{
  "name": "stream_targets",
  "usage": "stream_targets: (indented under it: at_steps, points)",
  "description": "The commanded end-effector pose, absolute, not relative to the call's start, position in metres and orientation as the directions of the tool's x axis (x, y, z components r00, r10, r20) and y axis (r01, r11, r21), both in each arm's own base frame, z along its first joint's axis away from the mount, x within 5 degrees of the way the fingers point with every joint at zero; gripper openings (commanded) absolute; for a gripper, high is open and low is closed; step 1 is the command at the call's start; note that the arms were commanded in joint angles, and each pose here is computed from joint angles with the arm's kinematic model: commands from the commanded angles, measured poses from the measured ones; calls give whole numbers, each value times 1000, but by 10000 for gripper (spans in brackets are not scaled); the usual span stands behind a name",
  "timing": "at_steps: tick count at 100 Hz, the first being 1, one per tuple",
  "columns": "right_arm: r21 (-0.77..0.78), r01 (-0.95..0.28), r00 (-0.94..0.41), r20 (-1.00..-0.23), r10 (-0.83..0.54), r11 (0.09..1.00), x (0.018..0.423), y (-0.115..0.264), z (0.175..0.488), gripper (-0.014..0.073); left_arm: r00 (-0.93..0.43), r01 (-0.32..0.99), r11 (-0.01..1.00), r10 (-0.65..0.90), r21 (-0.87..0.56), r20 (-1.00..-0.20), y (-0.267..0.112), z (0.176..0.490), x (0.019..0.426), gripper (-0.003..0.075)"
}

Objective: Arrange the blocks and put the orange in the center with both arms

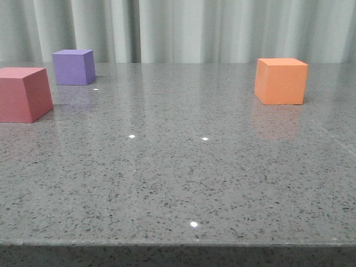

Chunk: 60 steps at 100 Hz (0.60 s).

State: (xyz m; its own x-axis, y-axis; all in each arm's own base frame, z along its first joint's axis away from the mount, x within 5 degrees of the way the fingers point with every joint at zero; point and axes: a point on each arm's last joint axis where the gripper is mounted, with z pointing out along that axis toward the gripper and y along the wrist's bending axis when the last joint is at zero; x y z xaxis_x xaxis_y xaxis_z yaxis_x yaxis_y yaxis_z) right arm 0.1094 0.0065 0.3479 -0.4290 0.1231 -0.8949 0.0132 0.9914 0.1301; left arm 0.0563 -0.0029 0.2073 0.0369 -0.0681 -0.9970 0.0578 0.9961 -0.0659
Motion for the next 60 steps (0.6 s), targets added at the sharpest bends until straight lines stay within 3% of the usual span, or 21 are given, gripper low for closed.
stream_targets:
  at_steps: [1, 12, 19, 29, 41, 60]
  points:
    - [116, 16, -435, -894, 111, 993, 128, 7, 361, -66, 106, 78, 994, -80, -72, -991, -4, 202, 55, -20]
    - [116, 22, -483, -868, 112, 993, 140, 9, 354, -40, 106, 78, 994, -80, -72, -991, -4, 202, 55, -20]
    - [114, 26, -512, -852, 111, 993, 145, 9, 350, 49, 106, 78, 994, -80, -72, -991, -4, 202, 55, -20]
    - [110, 31, -543, -833, 110, 993, 147, 9, 346, 295, 106, 78, 994, -80, -72, -991, -4, 202, 55, -20]
    - [110, 32, -548, -829, 110, 993, 146, 9, 346, 669, 106, 78, 994, -80, -72, -991, -4, 202, 55, -20]
    - [134, 27, -533, -836, 128, 991, 147, 10, 350, 624, 106, 78, 994, -80, -72, -991, -4, 202, 55, -20]
